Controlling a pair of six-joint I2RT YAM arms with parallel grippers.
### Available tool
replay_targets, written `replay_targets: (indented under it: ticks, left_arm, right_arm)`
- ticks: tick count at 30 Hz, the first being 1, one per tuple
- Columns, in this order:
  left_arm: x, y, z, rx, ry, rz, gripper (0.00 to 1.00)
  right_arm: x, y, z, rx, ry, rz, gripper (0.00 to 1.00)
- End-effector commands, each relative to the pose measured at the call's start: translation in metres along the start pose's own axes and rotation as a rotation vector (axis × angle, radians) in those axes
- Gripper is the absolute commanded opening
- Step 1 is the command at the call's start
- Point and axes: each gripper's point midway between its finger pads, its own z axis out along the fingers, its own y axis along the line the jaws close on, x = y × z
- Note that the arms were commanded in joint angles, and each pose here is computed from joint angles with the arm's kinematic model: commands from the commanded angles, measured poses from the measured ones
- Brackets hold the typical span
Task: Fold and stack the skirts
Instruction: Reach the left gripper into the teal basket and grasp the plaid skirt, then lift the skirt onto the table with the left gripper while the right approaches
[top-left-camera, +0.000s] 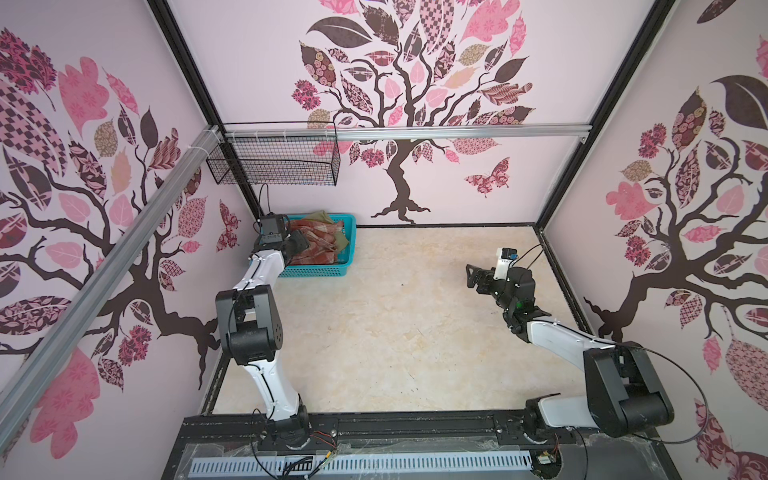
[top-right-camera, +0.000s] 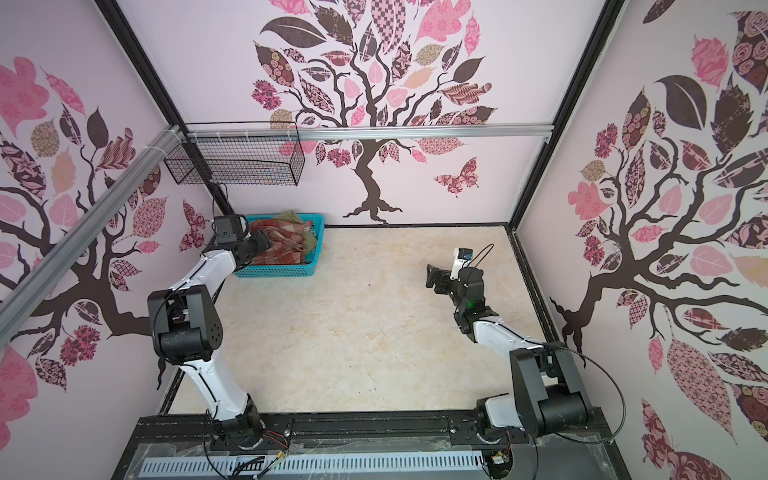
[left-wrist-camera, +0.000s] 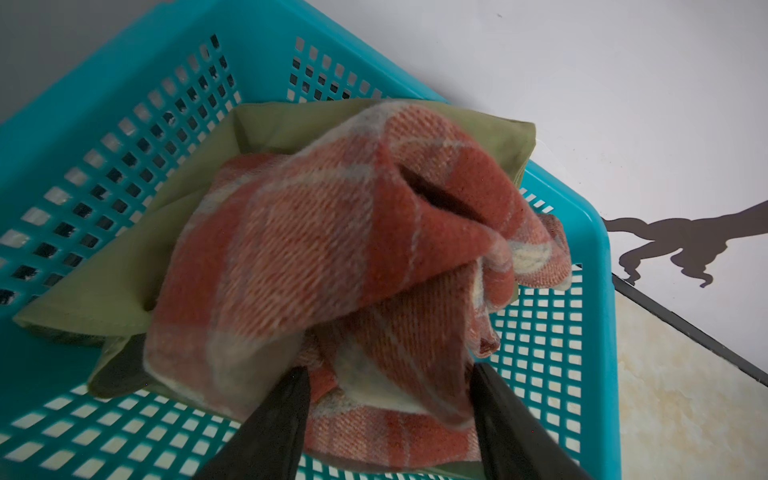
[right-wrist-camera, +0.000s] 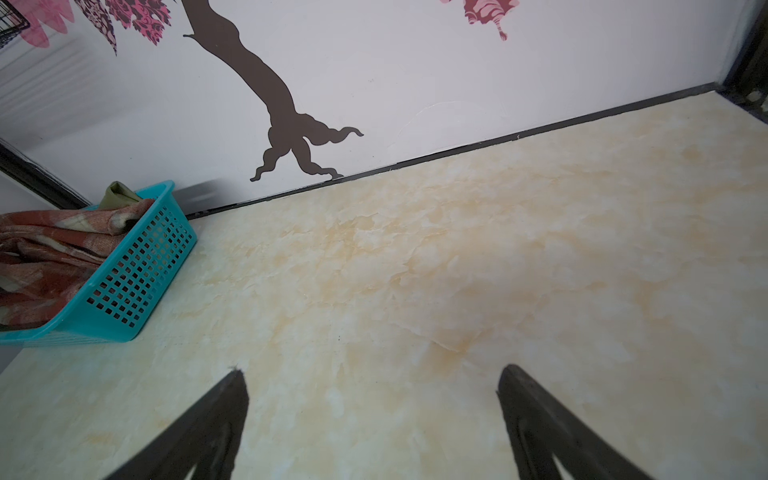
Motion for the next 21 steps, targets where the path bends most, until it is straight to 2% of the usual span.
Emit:
replay_targets:
  ticks: [1,3,6,9,12,17,21]
  left_arm:
    - [-0.009,-0.005,0.004,0.009,0.007,0.023,0.62]
    - [-0.008,-0.003,0.008,0.000,0.014,0.025,0.58]
    - [-0.005,0.001,0.013,-0.015,0.020,0.029,0.43]
    - [-0.003,0.003,0.014,-0.028,0.021,0.027,0.19]
    - [-0.005,0.001,0.008,-0.023,0.013,0.043,0.00]
    - [-0.018,-0.021,-0.023,0.018,-0.038,0.078,0.00]
    - [-0.032,-0.057,-0.066,0.001,-0.121,0.217,0.00]
  right_arm:
    - [-0.011,0.006,0.009,-0.009,-0.013,0.023,0.96]
    - [-0.009,0.007,0.011,-0.017,-0.002,0.032,0.95]
    - [-0.008,0.009,0.014,-0.029,0.003,0.044,0.95]
    - [-0.008,0.010,0.016,-0.031,0.005,0.047,0.95]
    - [-0.010,0.012,0.019,-0.036,0.013,0.046,0.92]
    - [-0.010,0.018,0.022,-0.052,0.031,0.046,0.89]
    - [-0.015,0.021,0.020,-0.057,0.028,0.047,0.89]
